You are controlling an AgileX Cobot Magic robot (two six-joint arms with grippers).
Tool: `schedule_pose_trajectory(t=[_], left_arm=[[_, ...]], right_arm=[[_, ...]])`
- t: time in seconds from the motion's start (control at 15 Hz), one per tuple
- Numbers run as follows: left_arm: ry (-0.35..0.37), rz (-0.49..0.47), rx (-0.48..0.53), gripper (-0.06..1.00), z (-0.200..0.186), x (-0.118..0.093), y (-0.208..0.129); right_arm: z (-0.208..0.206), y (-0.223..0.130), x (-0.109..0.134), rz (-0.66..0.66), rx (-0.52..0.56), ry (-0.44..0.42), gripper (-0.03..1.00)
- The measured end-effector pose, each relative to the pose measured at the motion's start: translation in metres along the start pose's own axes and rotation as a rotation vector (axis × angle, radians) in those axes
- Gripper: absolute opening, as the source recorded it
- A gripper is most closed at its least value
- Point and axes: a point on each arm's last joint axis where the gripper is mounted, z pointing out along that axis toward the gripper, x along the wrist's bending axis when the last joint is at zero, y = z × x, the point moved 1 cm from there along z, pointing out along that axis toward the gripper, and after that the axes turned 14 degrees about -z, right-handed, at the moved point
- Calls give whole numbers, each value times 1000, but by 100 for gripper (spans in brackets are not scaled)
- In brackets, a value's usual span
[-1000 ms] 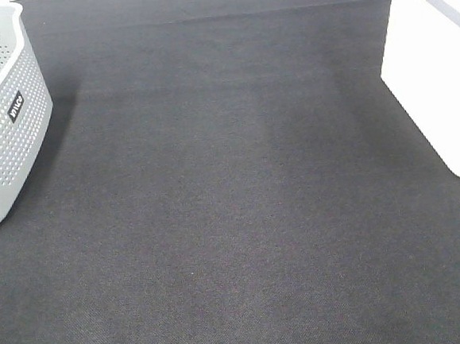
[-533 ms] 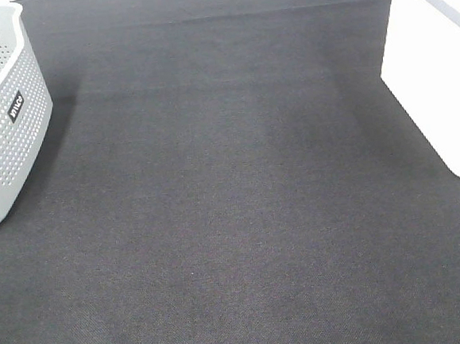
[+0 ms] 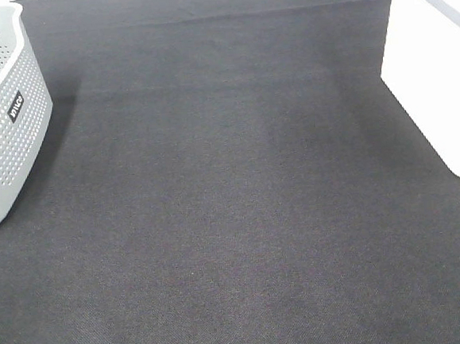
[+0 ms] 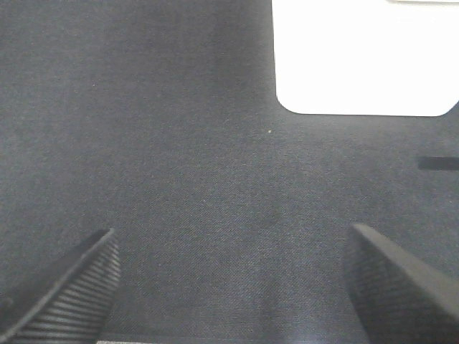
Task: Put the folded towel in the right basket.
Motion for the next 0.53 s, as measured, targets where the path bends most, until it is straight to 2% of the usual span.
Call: schedule_pose_trajectory(t=[0.53], left_arm=[[0, 0, 0, 97, 0, 0, 0]], right_arm=[[0, -1, -2, 11, 6, -22, 80]])
